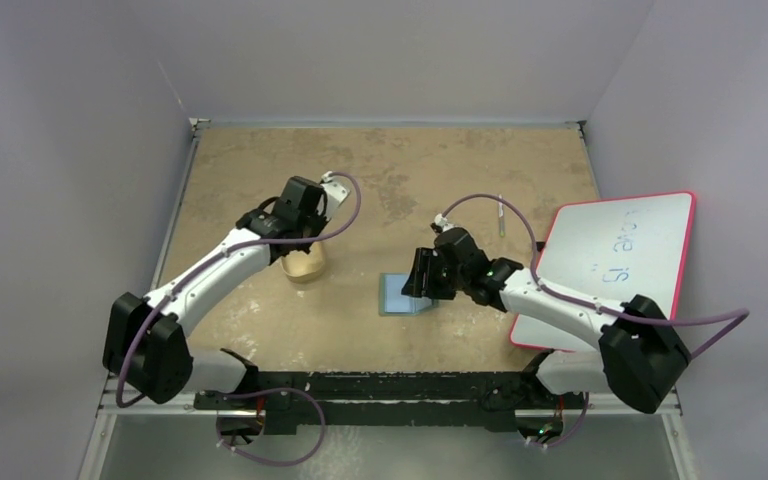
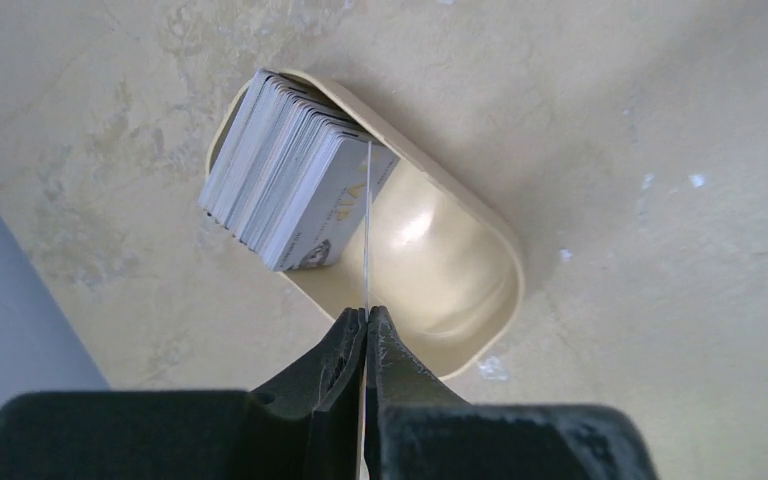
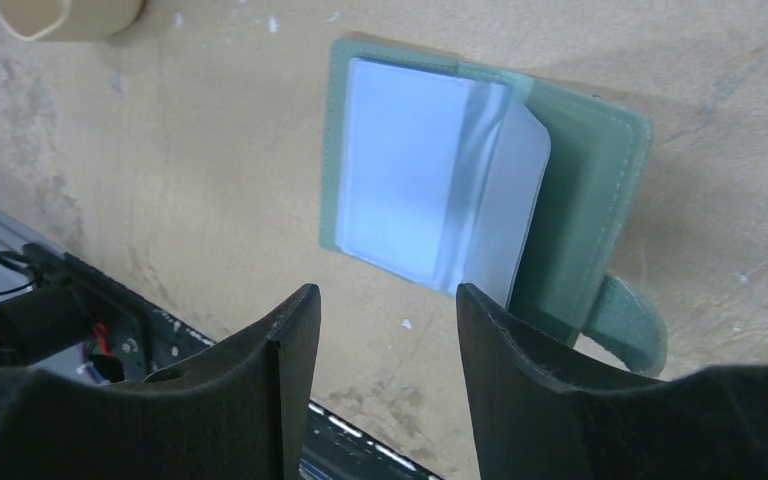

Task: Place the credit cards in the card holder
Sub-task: Pick up the credit card from the storage box.

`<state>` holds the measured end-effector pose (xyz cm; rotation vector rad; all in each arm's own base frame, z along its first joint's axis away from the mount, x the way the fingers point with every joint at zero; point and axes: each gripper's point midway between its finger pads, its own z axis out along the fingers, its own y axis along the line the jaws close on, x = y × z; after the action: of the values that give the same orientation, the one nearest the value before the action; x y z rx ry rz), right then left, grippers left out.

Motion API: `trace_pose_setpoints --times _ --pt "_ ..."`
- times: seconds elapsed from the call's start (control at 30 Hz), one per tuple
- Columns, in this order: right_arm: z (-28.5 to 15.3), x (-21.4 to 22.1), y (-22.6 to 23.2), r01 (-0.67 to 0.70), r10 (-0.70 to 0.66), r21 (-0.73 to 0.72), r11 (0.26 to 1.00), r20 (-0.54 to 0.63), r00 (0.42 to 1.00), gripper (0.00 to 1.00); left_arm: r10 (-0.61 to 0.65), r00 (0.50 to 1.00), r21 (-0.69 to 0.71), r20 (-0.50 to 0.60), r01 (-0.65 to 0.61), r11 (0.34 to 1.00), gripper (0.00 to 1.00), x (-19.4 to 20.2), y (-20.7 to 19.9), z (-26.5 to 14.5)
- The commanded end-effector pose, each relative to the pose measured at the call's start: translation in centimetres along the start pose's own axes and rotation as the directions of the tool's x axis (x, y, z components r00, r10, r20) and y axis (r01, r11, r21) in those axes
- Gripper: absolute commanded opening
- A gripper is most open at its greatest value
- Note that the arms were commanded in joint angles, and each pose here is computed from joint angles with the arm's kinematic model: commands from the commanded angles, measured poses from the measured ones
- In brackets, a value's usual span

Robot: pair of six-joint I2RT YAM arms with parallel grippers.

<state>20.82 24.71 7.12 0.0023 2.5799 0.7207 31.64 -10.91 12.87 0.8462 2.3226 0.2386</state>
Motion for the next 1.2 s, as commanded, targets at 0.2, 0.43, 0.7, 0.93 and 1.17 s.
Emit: trace_pose_setpoints --times 0.2,0.43,0.7,0.93,1.17 --pt "-1.7 -2.6 4.3 -0.052 0.073 -0.194 0.980 0.101 0.992 0.56 -0.676 0.712 0.375 0.189 0.584 0.720 0.00 -8.5 -4.3 -4.7" --pt "-0.8 -2.2 3.2 -0.077 0.100 -0.216 0.973 0.096 0.990 0.56 -0.844 0.536 0.593 -0.022 0.686 0.421 0.00 -8.8 -9.9 -4.2" --pt "-1.3 -1.9 3.8 -0.142 0.176 -0.363 0.921 0.063 0.982 0.57 -0.881 0.451 0.631 -0.147 0.728 0.267 0.00 -6.0 -13.5 -2.0" --pt "-1.1 -1.7 2.1 -0.146 0.171 -0.294 0.945 0.063 0.983 0.57 -0.851 0.472 0.675 -0.231 0.708 0.209 0.00 -6.3 -17.6 -1.3" --pt "-2.6 -2.6 2.5 -0.097 0.132 -0.290 0.952 0.104 0.986 0.55 -0.826 0.486 0.738 -0.285 0.661 0.134 0.00 -8.2 -21.1 -2.7"
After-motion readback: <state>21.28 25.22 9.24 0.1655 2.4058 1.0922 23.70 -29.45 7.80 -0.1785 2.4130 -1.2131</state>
